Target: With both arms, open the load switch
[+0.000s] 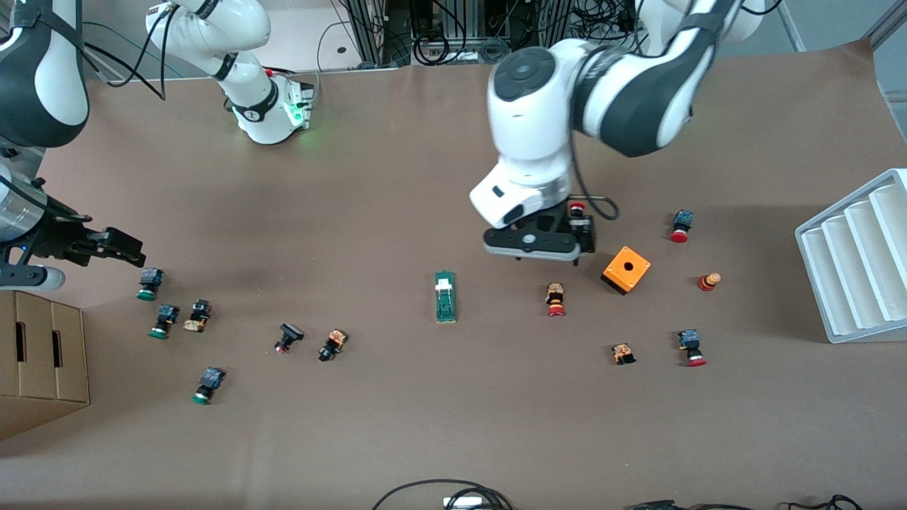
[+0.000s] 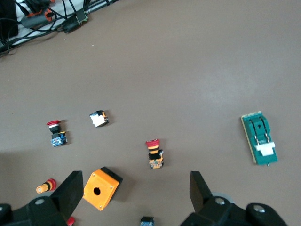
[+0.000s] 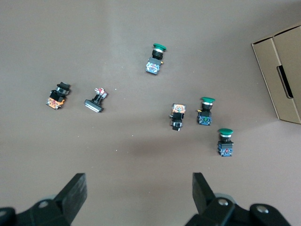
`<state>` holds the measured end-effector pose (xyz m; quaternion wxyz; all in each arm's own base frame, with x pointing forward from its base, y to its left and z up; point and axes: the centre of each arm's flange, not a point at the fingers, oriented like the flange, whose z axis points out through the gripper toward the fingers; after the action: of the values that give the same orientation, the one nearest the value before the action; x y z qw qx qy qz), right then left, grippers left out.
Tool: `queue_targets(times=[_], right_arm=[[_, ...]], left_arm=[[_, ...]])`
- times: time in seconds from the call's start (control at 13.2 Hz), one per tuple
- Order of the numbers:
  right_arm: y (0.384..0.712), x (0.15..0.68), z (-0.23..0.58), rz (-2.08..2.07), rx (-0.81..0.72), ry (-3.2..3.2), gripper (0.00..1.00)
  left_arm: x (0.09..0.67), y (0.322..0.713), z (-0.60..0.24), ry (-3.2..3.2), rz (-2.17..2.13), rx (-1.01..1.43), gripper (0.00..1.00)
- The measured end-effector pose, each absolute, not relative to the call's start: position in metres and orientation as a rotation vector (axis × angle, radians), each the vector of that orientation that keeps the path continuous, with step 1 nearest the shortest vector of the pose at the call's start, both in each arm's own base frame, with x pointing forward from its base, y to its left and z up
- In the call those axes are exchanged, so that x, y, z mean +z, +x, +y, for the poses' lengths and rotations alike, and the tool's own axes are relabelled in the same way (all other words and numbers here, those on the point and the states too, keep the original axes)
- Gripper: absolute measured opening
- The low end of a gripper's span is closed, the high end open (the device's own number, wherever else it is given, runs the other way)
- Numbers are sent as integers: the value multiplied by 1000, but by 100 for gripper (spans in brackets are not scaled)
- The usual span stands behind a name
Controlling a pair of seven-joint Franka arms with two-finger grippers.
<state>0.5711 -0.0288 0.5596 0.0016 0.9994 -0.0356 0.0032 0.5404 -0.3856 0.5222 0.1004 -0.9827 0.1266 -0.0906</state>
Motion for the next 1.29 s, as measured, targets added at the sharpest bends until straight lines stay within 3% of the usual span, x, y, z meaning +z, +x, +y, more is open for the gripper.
queue_targets(times=[1.29], right_arm=[[572,560,-27,-103,22,3137,100]], left_arm=[[587,589,-172,-3044,510,86,100]])
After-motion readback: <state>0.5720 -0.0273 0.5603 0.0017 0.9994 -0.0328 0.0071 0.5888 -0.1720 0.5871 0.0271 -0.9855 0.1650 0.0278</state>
